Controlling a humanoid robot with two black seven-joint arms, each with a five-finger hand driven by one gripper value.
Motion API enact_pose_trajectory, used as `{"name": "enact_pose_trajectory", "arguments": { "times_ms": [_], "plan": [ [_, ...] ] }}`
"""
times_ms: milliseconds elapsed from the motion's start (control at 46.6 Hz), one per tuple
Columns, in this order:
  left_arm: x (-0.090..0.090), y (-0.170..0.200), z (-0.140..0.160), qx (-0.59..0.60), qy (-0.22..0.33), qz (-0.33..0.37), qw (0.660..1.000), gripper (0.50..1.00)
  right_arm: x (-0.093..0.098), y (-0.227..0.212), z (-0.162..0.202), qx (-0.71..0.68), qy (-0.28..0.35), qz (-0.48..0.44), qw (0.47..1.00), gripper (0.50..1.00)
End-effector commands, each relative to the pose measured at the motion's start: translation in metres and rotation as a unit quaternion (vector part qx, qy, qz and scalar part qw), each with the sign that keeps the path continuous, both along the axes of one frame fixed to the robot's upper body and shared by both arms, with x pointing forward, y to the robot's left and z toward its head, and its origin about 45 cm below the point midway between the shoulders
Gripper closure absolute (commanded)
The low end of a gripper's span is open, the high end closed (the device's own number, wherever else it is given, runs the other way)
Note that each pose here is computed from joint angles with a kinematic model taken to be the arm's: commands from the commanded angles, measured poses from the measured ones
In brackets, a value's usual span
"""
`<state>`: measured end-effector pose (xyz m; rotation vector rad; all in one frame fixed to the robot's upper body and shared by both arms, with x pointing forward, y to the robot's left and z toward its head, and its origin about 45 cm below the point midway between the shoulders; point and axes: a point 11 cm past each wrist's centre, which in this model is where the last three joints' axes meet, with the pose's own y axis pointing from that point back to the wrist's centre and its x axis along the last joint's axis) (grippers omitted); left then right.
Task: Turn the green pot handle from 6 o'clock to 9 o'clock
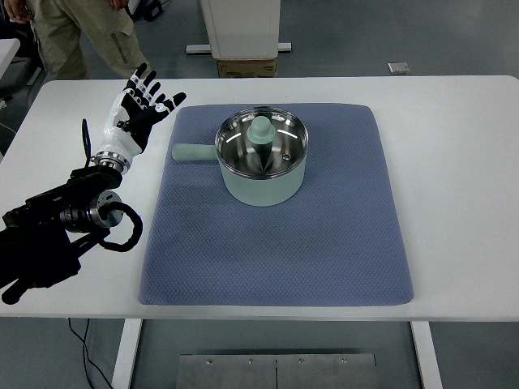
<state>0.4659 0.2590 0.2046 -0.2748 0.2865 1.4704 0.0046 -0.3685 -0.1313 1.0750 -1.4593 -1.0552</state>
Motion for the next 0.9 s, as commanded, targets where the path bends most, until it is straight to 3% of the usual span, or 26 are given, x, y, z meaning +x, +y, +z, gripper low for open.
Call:
{"name": "enact_pose_trajectory", "arguments": {
  "times_ms": [0, 880],
  "plan": [
    [0.0002, -0.0015, 0.0002, -0.002, -0.001, -0.001, 1.0, 0.5, 0.0, 0.0, 0.0, 0.0, 0.0, 0.0, 1.0, 0.5],
    [0.0039, -0.0052, 0.0077, -0.009, -0.009, -0.004, 1.0, 0.5, 0.0036, 0.0004, 0.0001, 0.002, -0.003, 0.001, 1.0, 0.5]
  ]
}}
